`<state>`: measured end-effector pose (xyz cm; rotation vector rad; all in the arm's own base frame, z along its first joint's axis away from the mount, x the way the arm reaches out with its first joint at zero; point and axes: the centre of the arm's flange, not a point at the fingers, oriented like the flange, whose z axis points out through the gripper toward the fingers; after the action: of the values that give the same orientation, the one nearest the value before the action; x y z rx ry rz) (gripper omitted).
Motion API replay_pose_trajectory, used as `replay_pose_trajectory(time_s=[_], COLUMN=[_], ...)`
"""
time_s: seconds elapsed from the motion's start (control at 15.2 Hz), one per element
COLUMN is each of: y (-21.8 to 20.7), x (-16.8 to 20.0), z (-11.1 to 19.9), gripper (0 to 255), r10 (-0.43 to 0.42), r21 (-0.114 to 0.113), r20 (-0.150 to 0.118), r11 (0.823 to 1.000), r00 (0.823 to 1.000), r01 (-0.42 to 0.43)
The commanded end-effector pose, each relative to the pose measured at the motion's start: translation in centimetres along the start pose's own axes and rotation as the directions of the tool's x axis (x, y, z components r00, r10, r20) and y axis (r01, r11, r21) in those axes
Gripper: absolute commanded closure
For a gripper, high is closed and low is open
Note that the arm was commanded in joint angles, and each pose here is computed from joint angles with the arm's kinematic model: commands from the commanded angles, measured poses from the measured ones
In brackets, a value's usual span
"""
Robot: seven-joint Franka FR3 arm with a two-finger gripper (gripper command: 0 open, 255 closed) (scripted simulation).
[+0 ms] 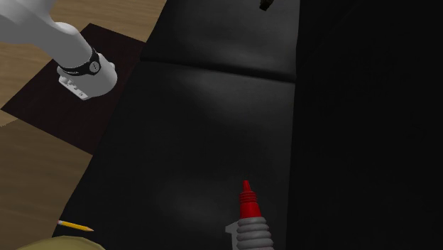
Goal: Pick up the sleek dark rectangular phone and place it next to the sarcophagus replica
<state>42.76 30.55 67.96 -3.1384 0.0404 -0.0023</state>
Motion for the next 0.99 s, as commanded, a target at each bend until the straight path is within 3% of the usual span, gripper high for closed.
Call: replay_pose_trajectory(time_s=[0.0, 0.33, 0.92], y=[-2.4, -8.6, -8.9], x=[-0.8, -3.1, -3.3], z=[-0.1, 0.0, 4.2], gripper=[255, 255, 255], r10=[0.002, 0.002, 0.002], r21=[0.000, 0.000, 0.000], r20=[0.000, 0.000, 0.000], r11=[1.000, 1.000, 1.000], r00=[1.000, 1.000, 1.000], r01=[-0.002, -0.002, -0.002])
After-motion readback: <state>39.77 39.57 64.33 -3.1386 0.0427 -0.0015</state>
